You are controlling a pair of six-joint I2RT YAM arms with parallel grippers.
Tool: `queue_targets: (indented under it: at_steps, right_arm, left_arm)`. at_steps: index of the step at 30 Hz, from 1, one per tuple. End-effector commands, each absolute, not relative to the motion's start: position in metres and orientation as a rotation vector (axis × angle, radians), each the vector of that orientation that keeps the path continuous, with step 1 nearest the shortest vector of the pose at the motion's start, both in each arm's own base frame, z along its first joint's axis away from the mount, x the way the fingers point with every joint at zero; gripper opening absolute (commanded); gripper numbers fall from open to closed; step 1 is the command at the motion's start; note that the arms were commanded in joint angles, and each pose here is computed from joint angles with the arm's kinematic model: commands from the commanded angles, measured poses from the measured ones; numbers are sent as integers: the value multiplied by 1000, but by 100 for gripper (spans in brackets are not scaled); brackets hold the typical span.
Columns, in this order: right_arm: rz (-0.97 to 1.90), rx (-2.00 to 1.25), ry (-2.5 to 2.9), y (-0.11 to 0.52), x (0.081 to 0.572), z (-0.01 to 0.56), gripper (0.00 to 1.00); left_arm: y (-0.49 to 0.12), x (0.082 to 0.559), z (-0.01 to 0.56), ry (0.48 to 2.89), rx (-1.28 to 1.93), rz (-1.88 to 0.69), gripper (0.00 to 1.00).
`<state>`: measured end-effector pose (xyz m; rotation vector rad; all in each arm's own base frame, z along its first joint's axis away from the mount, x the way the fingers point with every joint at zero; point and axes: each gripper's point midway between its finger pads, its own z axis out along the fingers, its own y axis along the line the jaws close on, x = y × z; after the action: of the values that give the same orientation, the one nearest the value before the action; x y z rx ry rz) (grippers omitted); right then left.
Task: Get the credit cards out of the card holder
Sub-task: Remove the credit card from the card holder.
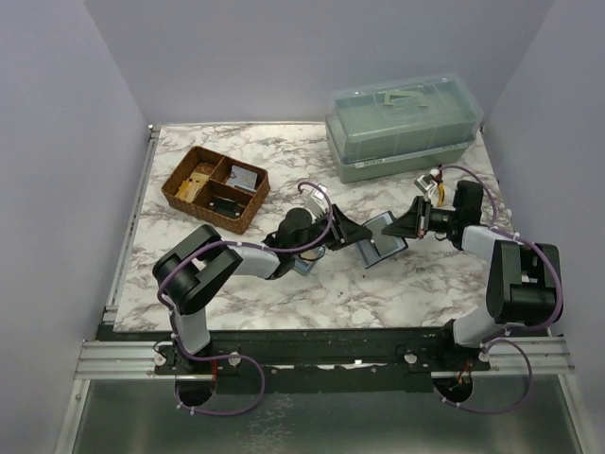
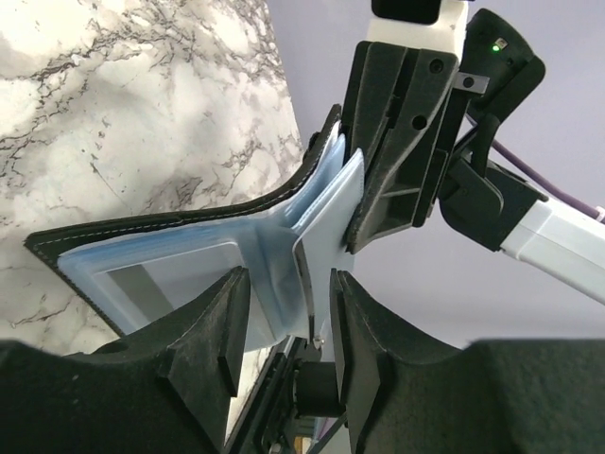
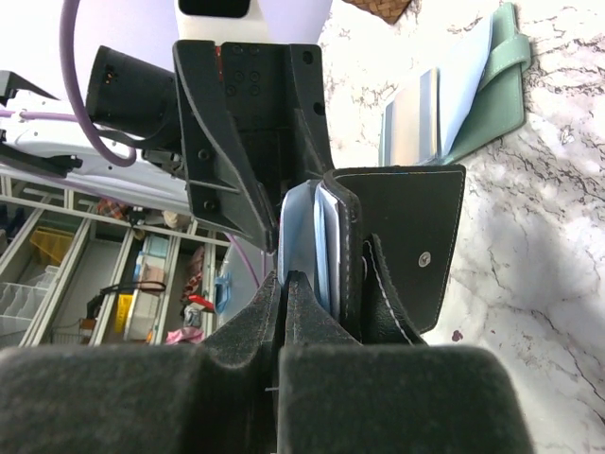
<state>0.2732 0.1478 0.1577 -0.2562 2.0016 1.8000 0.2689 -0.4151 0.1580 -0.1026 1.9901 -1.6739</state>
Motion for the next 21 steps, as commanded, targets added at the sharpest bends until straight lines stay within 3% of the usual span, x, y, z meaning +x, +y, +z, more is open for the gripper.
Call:
queue_targets:
  at_steps: [1,9,19,21]
  right_arm:
    - [1875,-285,1974,146,266,162,0]
    - [1897,-269,1982,145,266,159,0]
    - [1912,-266,1982,145,265,158,0]
    - [1914,-263,1984,145,265,157,0]
  left_arm:
    - [-426,265,161,1964,-47,-1705,43]
    - [-435,258,172,1920,-15,-1780,29]
    - [-437,250,181,1843,-41,-1920,26]
    - [-438,250,182,1822,-44,-1947,17]
